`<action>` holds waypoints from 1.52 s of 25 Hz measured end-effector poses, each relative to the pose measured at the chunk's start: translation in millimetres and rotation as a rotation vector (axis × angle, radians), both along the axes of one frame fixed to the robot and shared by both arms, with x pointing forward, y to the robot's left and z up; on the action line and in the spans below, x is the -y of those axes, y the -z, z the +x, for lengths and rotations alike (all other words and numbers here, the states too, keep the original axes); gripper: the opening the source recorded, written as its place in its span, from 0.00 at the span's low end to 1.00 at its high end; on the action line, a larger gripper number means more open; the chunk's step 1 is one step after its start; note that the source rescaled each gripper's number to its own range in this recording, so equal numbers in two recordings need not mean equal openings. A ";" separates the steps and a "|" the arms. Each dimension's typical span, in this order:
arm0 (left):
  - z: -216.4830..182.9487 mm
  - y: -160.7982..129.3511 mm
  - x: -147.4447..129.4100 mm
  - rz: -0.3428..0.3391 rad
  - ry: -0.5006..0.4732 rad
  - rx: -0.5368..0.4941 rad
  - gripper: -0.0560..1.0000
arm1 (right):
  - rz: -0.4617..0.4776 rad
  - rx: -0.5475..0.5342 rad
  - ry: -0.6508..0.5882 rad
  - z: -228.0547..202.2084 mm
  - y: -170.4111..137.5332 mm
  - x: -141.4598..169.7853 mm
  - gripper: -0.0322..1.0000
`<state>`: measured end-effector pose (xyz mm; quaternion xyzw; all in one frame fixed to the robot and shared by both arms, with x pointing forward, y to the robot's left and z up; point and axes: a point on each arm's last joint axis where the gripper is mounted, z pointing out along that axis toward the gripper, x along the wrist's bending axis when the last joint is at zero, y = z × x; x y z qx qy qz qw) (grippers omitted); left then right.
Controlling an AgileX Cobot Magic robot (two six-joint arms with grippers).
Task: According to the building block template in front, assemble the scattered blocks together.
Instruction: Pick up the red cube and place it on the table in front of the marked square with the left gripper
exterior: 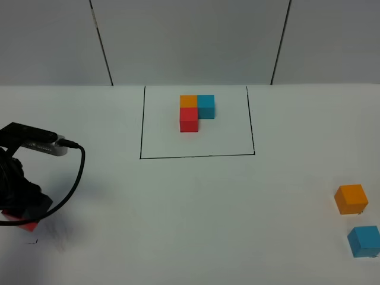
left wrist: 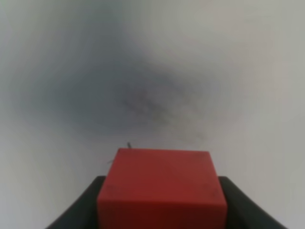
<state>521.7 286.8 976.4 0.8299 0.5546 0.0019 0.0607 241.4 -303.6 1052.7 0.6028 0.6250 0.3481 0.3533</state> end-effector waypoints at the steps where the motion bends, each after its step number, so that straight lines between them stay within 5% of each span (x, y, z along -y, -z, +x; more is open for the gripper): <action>1: 2.5 -4.5 2.3 -0.022 0.037 0.009 0.06 | 0.000 0.000 0.000 0.0 0.0 0.0 0.03; 7: 5.4 -20.4 19.1 -0.076 0.300 0.016 0.06 | 0.000 0.000 0.000 0.0 0.0 0.0 0.03; 20: -6.4 -20.8 91.3 0.146 0.820 0.088 0.06 | 0.000 0.000 0.000 0.0 0.0 0.0 0.03; 27: -16.2 -23.2 123.6 0.141 0.933 0.129 0.06 | 0.000 0.000 0.000 0.0 0.0 0.0 0.03; 38: -13.7 -47.2 145.5 0.013 0.953 0.088 0.06 | 0.000 0.000 0.000 0.0 0.0 0.0 0.03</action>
